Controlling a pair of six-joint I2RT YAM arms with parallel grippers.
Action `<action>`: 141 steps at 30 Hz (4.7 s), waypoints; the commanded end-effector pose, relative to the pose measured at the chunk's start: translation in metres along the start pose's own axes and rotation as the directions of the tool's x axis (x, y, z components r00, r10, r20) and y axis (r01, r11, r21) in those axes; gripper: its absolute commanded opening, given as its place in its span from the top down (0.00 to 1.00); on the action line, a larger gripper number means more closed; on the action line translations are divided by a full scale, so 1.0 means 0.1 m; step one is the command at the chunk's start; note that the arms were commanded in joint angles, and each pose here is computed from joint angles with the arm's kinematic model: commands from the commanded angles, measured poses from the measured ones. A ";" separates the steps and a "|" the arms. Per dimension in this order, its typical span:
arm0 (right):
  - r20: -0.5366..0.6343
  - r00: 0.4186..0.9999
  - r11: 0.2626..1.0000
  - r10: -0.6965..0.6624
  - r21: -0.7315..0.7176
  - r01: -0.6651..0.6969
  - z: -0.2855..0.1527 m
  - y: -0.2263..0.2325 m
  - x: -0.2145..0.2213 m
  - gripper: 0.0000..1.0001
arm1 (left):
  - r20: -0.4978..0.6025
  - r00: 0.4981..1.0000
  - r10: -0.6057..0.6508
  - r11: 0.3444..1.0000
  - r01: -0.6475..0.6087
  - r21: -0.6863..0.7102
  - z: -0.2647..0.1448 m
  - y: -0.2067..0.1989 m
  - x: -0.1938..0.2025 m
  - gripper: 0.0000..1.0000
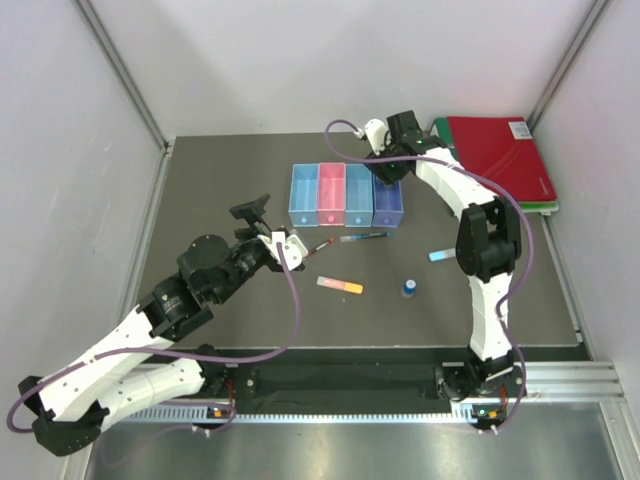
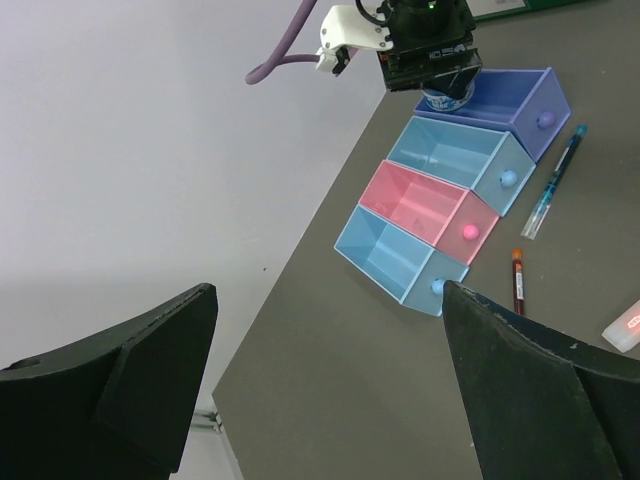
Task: Sort the stationery into containers
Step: Place the stationery in the storage box, then pick up the stationery from the center of the board.
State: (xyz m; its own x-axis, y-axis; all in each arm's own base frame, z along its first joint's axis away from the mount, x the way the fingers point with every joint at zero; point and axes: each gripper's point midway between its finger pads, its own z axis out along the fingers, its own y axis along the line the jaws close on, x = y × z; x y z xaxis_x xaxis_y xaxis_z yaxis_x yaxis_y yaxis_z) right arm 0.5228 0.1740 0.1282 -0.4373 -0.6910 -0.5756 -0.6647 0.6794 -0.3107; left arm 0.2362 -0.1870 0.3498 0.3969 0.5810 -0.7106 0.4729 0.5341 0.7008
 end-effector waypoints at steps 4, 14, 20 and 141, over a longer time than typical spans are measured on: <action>0.105 0.994 0.996 -0.040 0.078 0.032 -0.01 -0.18 -0.37 0.64 | 0.042 0.999 -0.016 1.000 0.017 -0.025 0.03 0.05 -0.09 0.01; 0.098 0.994 0.997 -0.039 0.069 0.032 0.05 -0.14 -0.34 0.39 | 0.042 0.999 -0.012 1.000 0.013 -0.028 0.05 0.04 -0.08 0.01; 0.094 0.995 0.994 -0.044 0.099 0.035 0.02 -0.18 -0.35 0.24 | 0.041 0.999 -0.009 1.000 0.010 -0.027 0.06 0.04 -0.08 0.01; -0.395 0.916 0.850 -0.076 -0.505 -0.147 -1.99 1.35 3.46 0.02 | -0.020 0.994 0.105 0.956 -0.095 0.277 0.16 -0.77 0.35 0.01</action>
State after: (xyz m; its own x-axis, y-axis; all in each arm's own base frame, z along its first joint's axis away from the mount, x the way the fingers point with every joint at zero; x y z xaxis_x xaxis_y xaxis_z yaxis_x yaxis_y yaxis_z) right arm 0.1678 -0.0355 0.0324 -0.6520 -0.7364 -0.1806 -0.7578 0.6407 0.1233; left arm 0.2217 -0.2124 0.2436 0.3888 0.6857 -0.6153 0.6742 0.2433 0.6973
